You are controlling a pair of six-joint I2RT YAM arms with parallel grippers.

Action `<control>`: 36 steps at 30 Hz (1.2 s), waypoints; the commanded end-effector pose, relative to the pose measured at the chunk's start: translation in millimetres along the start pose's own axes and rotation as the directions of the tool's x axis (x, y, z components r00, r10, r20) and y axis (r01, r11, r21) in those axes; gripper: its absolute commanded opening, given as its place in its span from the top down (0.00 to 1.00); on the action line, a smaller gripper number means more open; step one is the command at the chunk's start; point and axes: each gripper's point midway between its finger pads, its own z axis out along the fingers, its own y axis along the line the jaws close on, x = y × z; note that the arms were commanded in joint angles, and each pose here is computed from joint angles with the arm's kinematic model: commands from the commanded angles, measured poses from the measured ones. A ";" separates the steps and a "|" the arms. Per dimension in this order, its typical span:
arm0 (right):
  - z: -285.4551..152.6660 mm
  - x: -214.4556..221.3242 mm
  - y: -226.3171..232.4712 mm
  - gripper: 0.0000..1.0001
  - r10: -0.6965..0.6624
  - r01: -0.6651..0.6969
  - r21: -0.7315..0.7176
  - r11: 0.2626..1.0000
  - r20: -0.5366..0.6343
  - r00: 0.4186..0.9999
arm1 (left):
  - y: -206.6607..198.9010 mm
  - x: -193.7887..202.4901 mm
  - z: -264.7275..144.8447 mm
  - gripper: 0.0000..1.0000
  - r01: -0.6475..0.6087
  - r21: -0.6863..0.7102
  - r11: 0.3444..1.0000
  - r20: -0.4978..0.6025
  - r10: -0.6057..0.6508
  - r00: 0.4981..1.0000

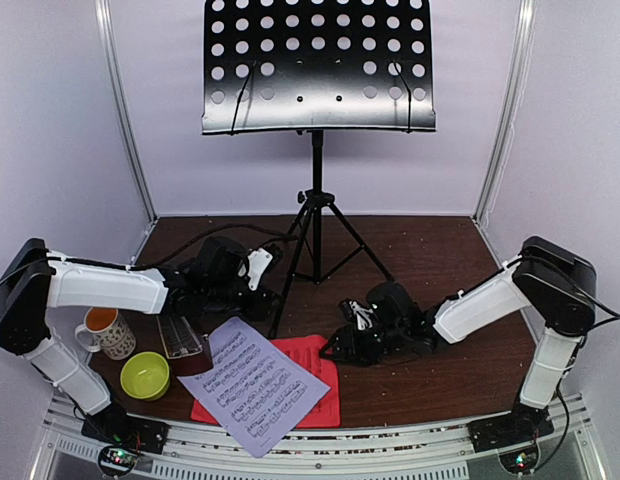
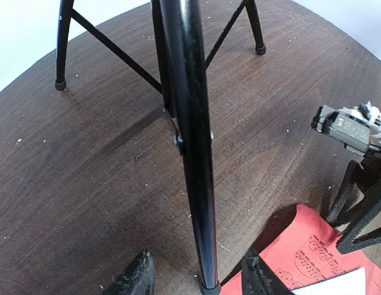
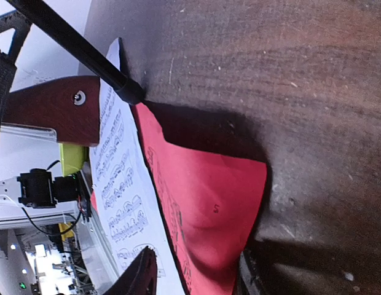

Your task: Set up the instrument practice props

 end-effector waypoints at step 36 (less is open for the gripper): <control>-55.8 -30.6 22.9 1.00 -0.278 0.248 0.190 0.950 0.146 0.949 | 10.4 -19.5 -29.7 0.43 -0.010 -0.058 0.998 0.090 0.015 0.996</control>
